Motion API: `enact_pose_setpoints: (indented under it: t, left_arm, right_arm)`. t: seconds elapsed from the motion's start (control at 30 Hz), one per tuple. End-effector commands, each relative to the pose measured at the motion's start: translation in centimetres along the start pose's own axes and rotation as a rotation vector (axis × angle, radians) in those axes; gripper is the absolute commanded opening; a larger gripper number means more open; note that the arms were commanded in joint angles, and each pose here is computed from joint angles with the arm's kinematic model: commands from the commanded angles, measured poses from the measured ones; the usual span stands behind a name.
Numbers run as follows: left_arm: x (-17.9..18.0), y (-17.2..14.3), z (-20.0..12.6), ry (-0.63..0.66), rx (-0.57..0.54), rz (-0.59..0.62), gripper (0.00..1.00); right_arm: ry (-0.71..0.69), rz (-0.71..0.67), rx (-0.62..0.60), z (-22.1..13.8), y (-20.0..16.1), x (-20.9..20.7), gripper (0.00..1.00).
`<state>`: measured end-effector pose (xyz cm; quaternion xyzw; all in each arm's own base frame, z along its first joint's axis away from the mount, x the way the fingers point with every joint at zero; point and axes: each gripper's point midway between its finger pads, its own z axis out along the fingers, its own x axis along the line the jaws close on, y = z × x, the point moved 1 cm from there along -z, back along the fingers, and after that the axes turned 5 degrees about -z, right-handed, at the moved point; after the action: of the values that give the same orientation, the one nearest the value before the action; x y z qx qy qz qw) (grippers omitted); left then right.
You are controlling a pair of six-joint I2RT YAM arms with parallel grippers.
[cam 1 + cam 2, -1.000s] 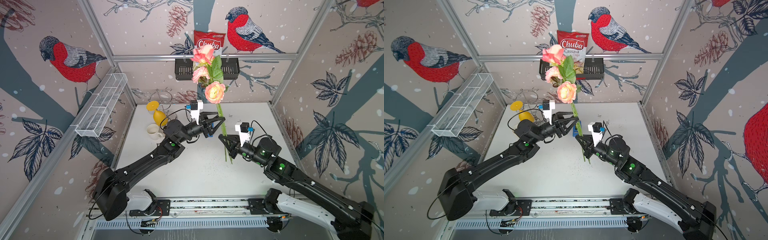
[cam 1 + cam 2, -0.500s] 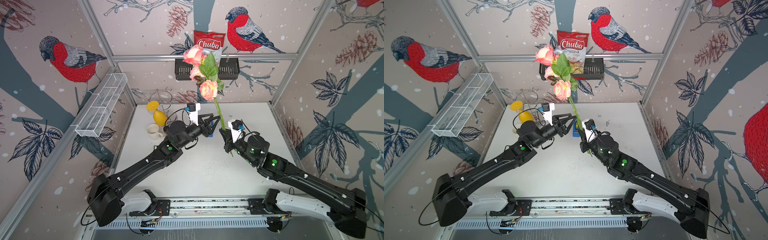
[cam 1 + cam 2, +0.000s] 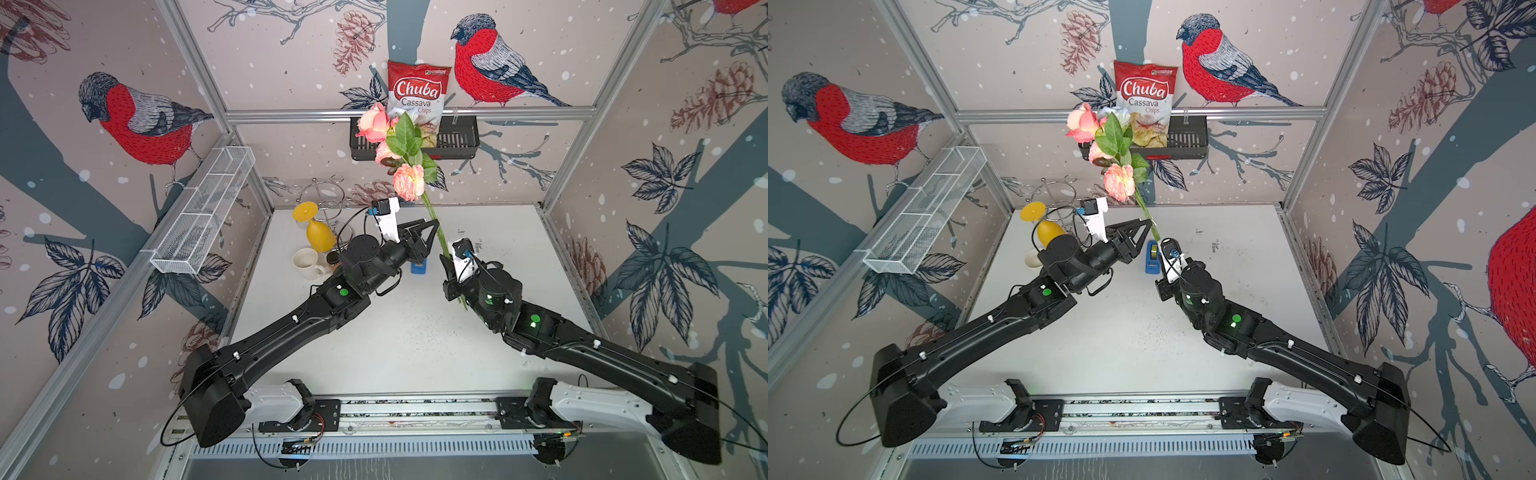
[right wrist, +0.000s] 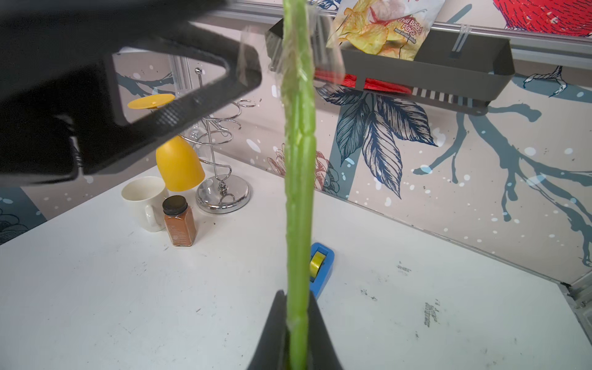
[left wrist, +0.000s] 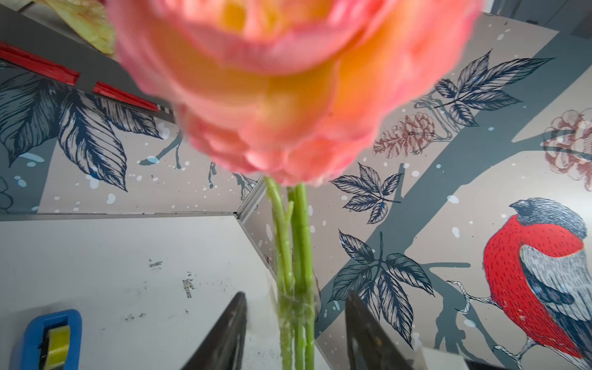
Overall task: Wrap bouquets with tape
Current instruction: Wrap the tape around the bouquet.
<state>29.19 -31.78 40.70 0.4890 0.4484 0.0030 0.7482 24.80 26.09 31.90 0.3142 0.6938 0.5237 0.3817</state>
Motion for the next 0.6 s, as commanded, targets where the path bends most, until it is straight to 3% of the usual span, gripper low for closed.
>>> enact_pose_setpoints:
  t: [0.0, 0.17, 0.3, 0.33, 0.47, 0.57]
  left_arm:
    - [0.6, 0.2, -0.2, 0.035, -0.017, 0.001, 0.49]
    - [1.8, 0.8, -2.2, 0.079, -0.085, 0.049, 0.38]
    - [1.8, 0.4, -2.7, 0.049, -0.095, 0.075, 0.15]
    - [1.7, 0.4, -2.7, 0.041, -0.094, 0.083, 0.17]
    - [1.3, 1.1, -3.5, -0.079, -0.118, 0.075, 0.61]
    - [0.9, 2.4, -4.9, -0.212, -0.146, 0.038, 0.69]
  right_arm:
    - [-0.071, 0.035, -0.032, -0.1, 1.2, -1.3, 0.00]
    - [-0.048, 0.086, -0.048, -0.4, 1.5, -1.8, 0.00]
    - [0.016, 0.109, -0.081, -1.0, 2.1, -1.2, 0.00]
    - [0.034, 0.118, -0.090, -1.1, 2.3, -1.1, 0.00]
    - [0.106, 0.152, -0.116, -2.0, 3.0, -0.4, 0.00]
    - [0.134, 0.172, -0.125, -2.5, 3.3, -0.2, 0.00]
